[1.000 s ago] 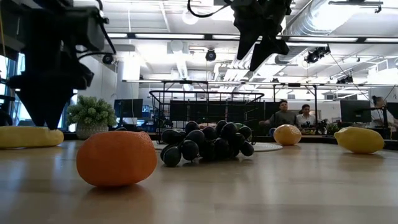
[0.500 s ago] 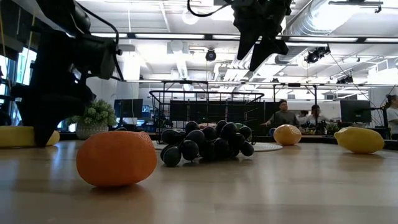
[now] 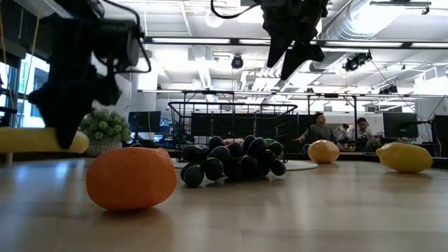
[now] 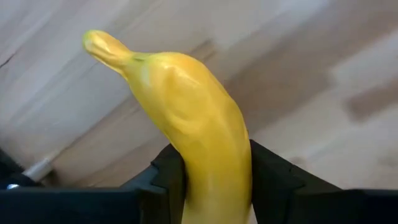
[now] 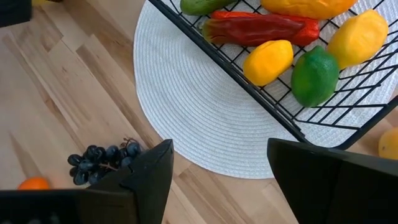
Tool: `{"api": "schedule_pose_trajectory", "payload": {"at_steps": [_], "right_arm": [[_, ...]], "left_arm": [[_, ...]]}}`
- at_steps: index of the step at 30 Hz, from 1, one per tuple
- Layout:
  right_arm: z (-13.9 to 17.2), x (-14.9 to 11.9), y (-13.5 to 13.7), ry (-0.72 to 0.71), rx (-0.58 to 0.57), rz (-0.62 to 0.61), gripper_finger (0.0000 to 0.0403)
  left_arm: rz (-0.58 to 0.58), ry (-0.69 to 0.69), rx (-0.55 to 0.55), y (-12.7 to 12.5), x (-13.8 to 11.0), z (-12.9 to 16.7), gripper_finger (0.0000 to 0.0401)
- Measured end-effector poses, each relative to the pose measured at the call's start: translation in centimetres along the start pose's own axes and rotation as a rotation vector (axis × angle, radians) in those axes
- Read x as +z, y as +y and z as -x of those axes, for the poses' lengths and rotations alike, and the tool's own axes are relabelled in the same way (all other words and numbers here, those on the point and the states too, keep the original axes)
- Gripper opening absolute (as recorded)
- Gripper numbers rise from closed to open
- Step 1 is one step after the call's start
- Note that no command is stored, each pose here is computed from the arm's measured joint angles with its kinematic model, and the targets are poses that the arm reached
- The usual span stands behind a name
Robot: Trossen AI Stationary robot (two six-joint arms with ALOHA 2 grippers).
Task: Build produce basket
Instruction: Put the yellow banana into the black wire basket
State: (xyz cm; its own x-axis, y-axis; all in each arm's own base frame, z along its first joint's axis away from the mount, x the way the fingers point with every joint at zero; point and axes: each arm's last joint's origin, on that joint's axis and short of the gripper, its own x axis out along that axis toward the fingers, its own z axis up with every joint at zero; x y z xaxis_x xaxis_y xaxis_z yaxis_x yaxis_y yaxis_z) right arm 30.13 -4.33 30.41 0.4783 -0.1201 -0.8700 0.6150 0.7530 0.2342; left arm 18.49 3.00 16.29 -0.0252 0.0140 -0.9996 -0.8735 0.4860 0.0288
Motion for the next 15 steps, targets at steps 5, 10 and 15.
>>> {"api": "schedule_pose_trajectory", "payload": {"at_steps": [5,10,15], "right_arm": [[0.0,0.2,-0.2,-0.002,-0.004,0.0,0.024],[0.1,0.7,-1.1,-0.015,-0.016,0.003,0.024],[0.6,1.4,-2.1,-0.046,-0.02,0.005,0.024]], "left_arm": [[-0.005,-0.054,-0.123,-0.6,0.4,2.8,0.012],[-0.001,-0.155,-0.237,-0.7,0.7,6.0,0.012],[0.013,-0.286,-0.317,-0.6,0.9,9.2,0.012]]}}
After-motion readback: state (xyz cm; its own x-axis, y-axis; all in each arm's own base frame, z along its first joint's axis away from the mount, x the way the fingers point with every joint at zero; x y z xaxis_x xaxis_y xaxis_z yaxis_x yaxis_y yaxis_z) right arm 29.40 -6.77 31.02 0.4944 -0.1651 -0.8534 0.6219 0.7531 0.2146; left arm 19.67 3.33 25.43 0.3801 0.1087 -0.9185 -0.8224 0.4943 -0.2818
